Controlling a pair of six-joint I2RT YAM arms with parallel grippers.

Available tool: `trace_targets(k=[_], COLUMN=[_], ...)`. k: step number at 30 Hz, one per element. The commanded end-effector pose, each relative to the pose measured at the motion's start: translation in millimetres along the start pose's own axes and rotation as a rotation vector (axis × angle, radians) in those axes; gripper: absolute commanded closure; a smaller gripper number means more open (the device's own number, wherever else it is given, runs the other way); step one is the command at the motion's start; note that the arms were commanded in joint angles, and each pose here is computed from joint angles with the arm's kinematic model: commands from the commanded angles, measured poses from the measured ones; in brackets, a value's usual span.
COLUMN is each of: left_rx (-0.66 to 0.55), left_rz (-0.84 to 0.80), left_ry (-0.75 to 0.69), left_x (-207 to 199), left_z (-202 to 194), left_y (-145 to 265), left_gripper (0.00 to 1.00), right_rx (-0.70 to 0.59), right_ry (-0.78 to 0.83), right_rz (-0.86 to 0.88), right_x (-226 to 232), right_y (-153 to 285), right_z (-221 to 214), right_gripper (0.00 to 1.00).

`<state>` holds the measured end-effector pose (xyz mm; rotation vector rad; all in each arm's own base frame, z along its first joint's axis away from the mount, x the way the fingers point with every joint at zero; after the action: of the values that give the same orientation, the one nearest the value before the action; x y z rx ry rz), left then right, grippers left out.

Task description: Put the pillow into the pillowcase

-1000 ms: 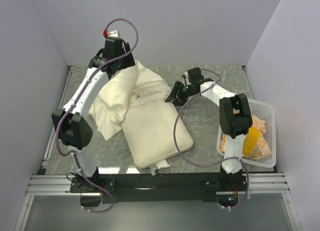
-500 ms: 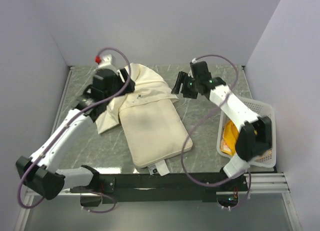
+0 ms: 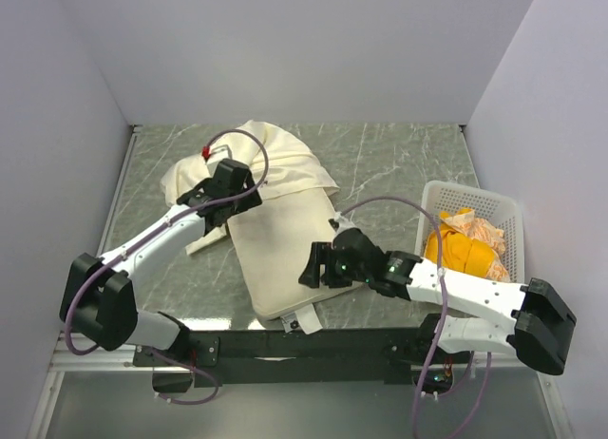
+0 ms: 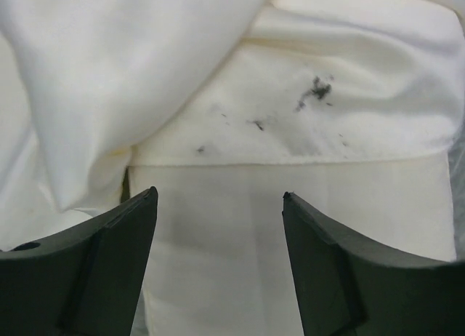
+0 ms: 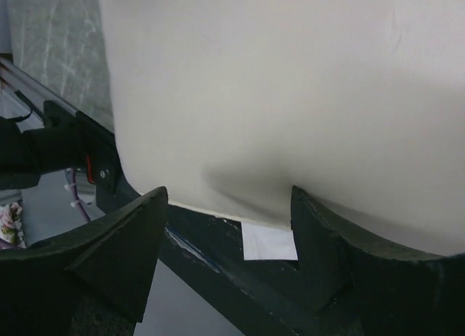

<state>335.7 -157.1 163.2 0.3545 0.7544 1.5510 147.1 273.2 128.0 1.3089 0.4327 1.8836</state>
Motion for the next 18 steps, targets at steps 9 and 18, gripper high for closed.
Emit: trace_targets(k=[9,18], left_rx=[-0.075,-0.189], left_rz=[0.213,0.307], left_ry=[0.338,0.429], left_x=[105,144], left_z=[15,91], left_y=[-32,-30], left_gripper=[0.56,0.71], right_rx=[-0.133,-0.264], right_ry=[-0.172,-0.226], right_rz=[-0.109,-0.242], right_x=[-41,-96], right_y=[-20,10], right_z=[22,91], right_gripper=[0.26,0.25])
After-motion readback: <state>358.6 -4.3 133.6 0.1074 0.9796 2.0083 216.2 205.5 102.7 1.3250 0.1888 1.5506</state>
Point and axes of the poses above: each gripper's point midway between its finger pads, its own y axis back along the fingers, its own x axis along the line the jaws close on, z = x × y, the point moved 2 cm from there along y, back along the fingers, and after that the axes turned 6 degrees about -y, right-handed, at the moved point
